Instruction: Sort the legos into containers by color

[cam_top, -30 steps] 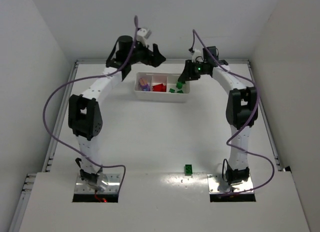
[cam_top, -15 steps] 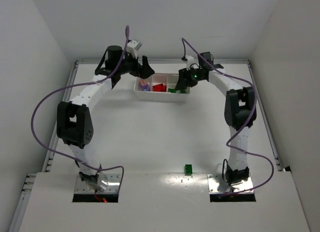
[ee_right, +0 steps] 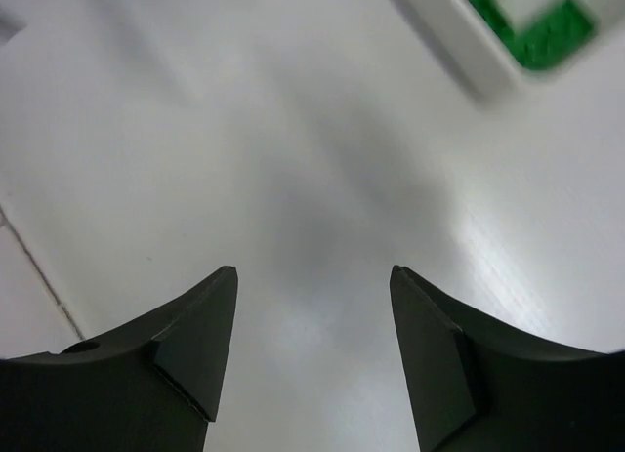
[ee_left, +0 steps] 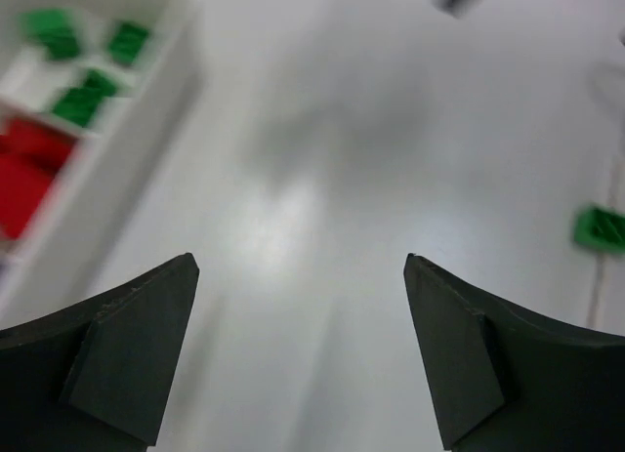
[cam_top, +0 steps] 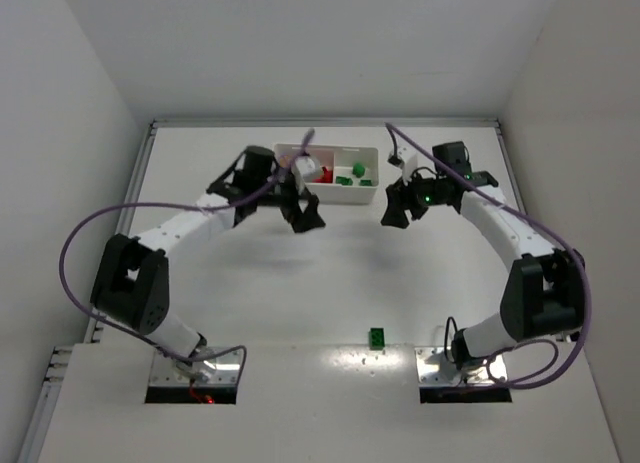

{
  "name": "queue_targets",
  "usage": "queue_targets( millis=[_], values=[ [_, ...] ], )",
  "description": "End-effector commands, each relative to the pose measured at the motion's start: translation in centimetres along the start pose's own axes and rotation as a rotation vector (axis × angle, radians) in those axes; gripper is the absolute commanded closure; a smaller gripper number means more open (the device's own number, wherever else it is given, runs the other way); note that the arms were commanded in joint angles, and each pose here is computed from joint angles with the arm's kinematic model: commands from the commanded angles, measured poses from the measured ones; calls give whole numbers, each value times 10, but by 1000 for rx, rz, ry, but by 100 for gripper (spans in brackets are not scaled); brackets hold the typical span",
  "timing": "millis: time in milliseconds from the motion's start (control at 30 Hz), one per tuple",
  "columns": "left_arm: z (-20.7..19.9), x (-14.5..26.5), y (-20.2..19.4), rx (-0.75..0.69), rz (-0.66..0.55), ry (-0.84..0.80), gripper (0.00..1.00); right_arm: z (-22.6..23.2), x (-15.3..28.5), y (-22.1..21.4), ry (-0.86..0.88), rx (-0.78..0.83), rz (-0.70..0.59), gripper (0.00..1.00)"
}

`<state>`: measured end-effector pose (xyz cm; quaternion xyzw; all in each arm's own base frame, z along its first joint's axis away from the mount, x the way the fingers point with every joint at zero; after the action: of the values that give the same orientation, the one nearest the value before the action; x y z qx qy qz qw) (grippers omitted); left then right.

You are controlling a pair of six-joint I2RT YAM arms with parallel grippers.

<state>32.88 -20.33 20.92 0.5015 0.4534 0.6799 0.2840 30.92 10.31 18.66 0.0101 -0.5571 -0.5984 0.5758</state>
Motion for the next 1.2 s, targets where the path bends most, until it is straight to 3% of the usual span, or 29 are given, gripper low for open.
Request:
queue_targets(
  millis=[0,133,267,433,600,733,767,800,1167],
  values=[
    [-79,-9,-12,-227,3,-238,9,-30,10,-9,-299,-149,-136,35],
    [-136,-25,-35,-324,19,-360,23,-49,31,-12,-484,-335,-232,34],
    [-183,-47,-27,-407,-101,-380,32,-59,41,-12,-510,-470,-290,34],
    [-219,-70,-16,-469,-163,-385,42,-67,51,-9,-531,-512,-330,34],
    [-249,-80,-13,-488,-190,-398,42,-76,62,-5,-526,-545,-358,34],
    [-268,-77,-21,-483,-175,-442,28,-76,64,-6,-500,-552,-363,34],
    [-270,-76,-18,-489,-182,-439,22,-77,66,-8,-498,-563,-360,34],
    [-275,-75,-22,-482,-174,-452,9,-76,66,-8,-487,-561,-359,34],
    [-300,-84,-43,-509,-130,-550,5,-72,81,-10,-471,-533,-387,34]
  ],
)
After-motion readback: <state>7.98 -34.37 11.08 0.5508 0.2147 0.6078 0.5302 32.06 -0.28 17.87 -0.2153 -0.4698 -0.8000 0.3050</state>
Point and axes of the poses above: each gripper's point midway between its finger pads, its own x axis back along the fingers, its own z axis along the line the jaws close on, y = z × x, the point moved 7 cm from there along x, back along the fingers, and after that the axes turned 13 degrees about -x, right-handed, at the moved point
